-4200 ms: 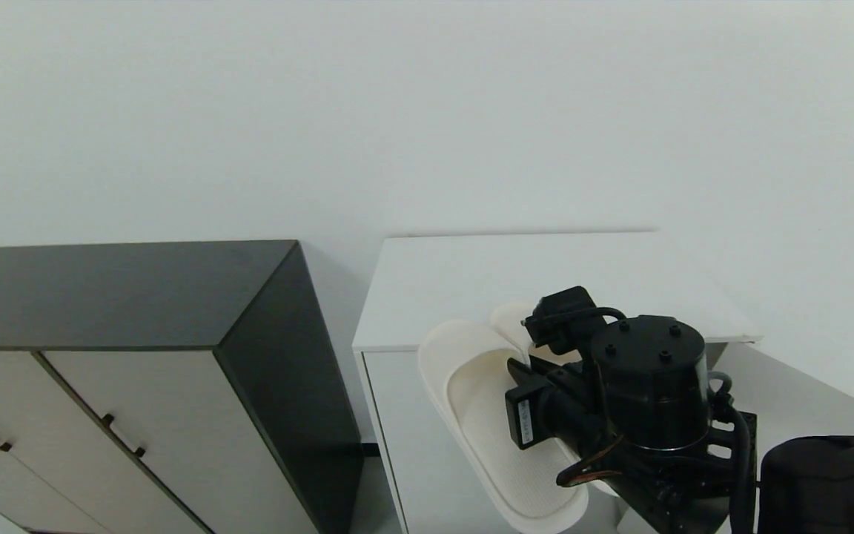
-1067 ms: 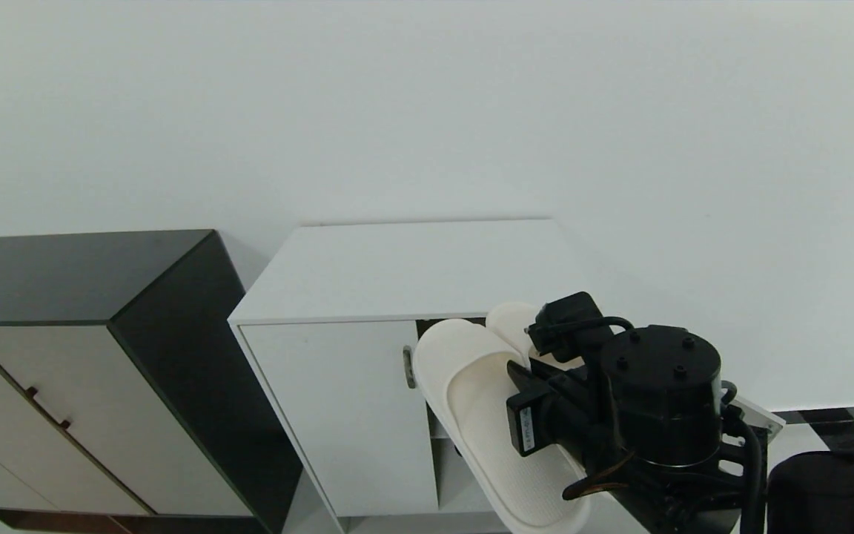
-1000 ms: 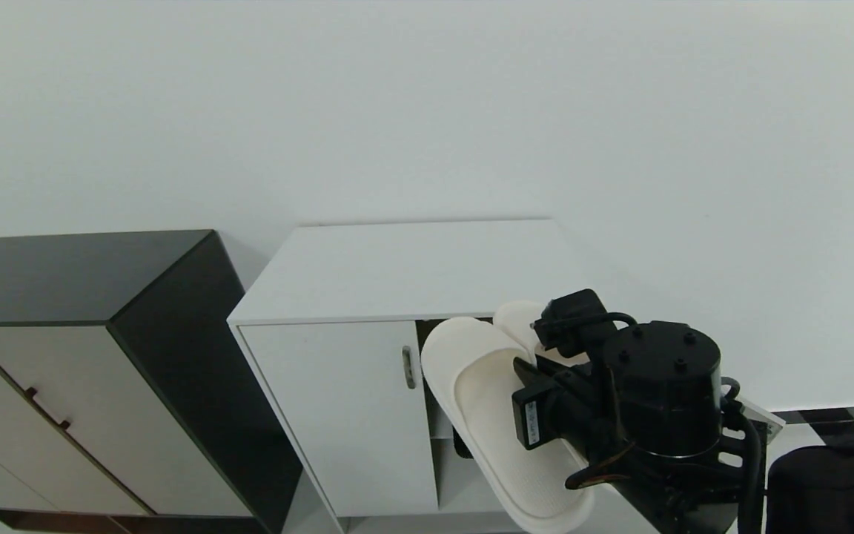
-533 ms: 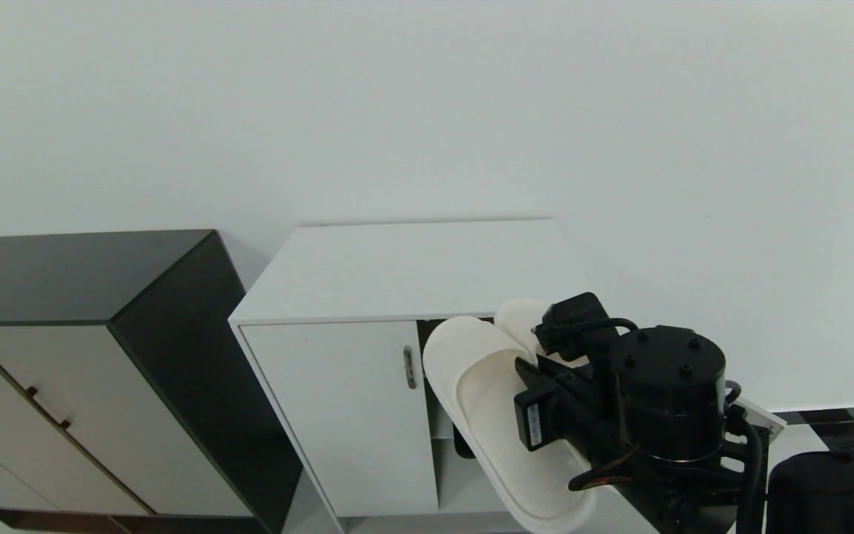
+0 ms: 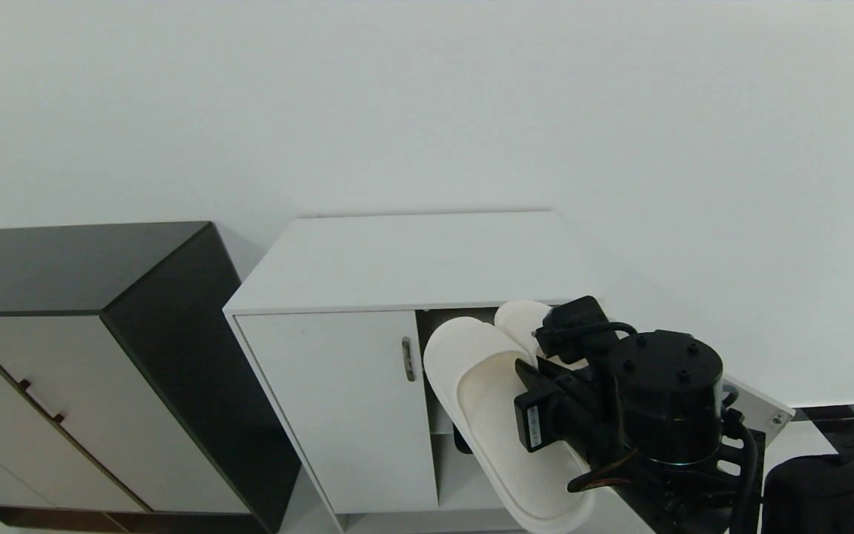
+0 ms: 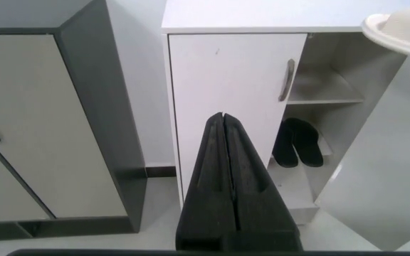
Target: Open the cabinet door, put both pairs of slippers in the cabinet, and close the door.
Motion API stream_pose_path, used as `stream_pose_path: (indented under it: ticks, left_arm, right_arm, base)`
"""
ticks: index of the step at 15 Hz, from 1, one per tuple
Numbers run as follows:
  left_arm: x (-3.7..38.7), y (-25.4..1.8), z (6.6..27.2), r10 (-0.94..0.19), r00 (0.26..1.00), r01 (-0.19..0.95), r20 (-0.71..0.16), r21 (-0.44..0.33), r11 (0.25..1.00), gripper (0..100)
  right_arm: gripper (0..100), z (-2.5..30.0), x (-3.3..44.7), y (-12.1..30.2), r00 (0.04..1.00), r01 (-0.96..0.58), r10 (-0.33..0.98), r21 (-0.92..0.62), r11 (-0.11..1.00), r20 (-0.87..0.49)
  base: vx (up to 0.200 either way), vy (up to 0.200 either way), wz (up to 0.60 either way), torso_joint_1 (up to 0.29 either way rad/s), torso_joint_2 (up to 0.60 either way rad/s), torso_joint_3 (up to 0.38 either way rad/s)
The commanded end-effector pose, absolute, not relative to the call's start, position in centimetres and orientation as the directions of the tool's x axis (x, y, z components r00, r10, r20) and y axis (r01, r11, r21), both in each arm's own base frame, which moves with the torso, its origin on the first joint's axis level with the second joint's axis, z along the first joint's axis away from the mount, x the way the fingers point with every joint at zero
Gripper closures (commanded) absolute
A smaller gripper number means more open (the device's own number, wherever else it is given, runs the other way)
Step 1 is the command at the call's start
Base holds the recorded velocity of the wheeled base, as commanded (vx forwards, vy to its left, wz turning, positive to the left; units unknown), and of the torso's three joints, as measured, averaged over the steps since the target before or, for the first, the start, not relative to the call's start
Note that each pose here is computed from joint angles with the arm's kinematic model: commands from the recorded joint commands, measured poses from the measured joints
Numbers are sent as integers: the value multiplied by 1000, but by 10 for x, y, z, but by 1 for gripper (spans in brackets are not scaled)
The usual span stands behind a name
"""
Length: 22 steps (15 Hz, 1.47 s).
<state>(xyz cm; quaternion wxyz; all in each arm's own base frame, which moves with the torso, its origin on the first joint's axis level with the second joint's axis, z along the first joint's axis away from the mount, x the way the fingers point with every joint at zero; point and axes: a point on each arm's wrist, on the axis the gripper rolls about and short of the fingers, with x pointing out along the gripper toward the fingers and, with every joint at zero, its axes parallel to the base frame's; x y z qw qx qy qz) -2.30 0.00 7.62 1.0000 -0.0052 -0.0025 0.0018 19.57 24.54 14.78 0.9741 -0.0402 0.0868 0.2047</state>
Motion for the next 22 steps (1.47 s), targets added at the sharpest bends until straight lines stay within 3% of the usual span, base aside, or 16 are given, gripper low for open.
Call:
stream_pose_path:
  ticks: [1, 22]
  left_arm:
    - [-23, 0, 76, 5, 1000, -5, 3, -11, 1000, 100]
    - [-23, 0, 76, 5, 1000, -5, 3, -11, 1000, 100]
  right_arm:
    - [100, 145, 196, 246, 900, -408, 392, -47, 912, -192]
    - [100, 139, 196, 246, 892, -421, 402, -53, 906, -207]
  base:
    - [0, 0, 0, -217, 491, 271]
    - [0, 0, 0, -186, 510, 318]
